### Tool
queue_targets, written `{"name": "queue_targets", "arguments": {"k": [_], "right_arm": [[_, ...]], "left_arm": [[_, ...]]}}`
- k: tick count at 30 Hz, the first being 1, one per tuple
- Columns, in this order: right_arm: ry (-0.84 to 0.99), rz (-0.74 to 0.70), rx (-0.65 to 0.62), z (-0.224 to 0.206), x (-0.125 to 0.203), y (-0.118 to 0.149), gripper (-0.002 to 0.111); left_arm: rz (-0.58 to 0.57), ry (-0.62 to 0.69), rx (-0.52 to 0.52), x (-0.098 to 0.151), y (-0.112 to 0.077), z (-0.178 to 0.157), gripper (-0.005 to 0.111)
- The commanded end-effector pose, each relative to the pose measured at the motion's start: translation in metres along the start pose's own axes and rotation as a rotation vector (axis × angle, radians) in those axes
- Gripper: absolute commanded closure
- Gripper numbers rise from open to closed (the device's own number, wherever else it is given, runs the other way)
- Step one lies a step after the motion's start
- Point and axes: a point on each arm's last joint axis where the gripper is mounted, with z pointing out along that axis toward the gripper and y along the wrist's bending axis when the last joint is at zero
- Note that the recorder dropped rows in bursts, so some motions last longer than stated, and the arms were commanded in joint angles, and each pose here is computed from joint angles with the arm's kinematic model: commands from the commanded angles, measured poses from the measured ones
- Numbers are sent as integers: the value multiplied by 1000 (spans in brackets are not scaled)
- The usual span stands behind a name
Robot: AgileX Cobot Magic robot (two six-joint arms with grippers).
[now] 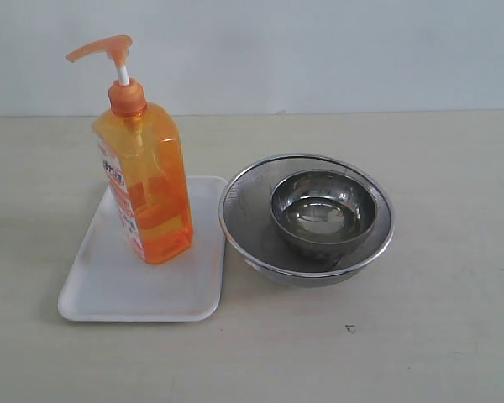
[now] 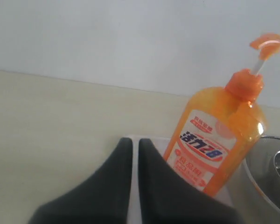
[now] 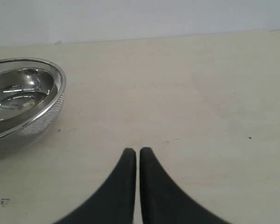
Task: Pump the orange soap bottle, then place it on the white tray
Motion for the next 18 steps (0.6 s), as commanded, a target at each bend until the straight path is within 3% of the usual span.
{"name": "queue_targets", "arguments": {"k": [1,7,18], "right_arm": [[-20,-9,1,0,-2,0,108],[-20,-9,1,0,-2,0,108],[-20,-9,1,0,-2,0,108]], "left_arm": [[16,-34,91,24,-5,-1,102],[65,-68,221,40,-15,0,102],[75,34,290,50,-28,39,102]]}}
